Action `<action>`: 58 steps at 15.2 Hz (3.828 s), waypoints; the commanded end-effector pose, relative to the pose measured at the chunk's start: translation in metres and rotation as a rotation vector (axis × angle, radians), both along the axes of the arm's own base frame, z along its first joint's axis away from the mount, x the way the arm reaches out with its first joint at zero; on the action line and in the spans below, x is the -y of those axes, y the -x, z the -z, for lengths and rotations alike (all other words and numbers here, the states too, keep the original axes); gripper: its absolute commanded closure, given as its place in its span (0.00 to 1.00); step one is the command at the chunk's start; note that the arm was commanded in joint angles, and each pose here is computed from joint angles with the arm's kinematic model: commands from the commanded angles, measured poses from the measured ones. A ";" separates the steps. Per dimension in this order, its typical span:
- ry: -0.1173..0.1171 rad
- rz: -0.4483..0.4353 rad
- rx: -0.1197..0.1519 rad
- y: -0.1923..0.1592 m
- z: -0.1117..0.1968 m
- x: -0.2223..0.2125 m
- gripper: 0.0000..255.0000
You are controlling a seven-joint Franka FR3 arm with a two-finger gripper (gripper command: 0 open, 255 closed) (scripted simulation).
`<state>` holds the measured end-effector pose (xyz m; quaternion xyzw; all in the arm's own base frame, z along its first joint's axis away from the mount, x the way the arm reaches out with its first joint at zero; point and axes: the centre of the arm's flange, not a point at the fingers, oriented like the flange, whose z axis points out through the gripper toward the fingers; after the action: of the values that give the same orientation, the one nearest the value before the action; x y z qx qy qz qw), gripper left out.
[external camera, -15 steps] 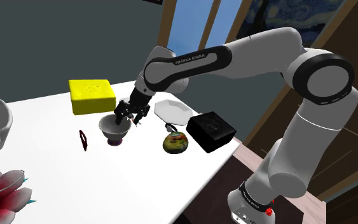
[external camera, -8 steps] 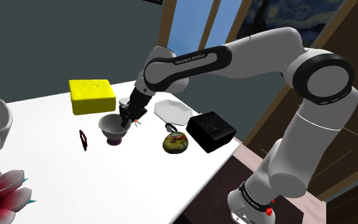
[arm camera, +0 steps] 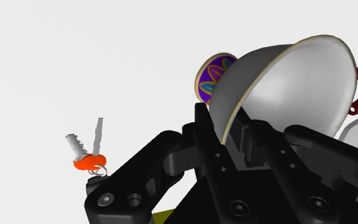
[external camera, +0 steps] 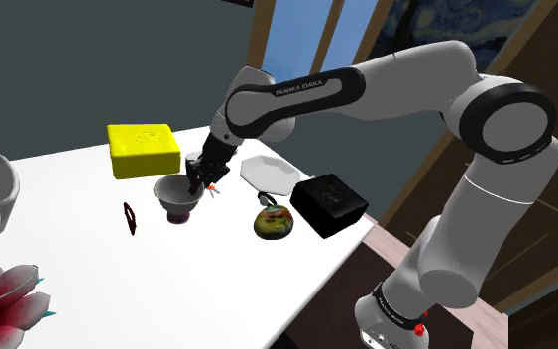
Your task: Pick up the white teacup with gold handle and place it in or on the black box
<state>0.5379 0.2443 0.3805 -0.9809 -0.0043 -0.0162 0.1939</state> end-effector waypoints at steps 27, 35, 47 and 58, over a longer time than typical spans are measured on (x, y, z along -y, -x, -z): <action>0.000 0.000 0.000 0.000 -0.148 0.000 1.00; 0.000 0.000 0.000 0.041 -0.164 0.052 1.00; 0.000 0.000 0.000 0.137 -0.174 0.177 1.00; 0.000 0.000 0.000 0.226 -0.183 0.292 1.00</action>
<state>0.3207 -0.0373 0.5607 -0.9809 -0.0040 -0.0167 0.1939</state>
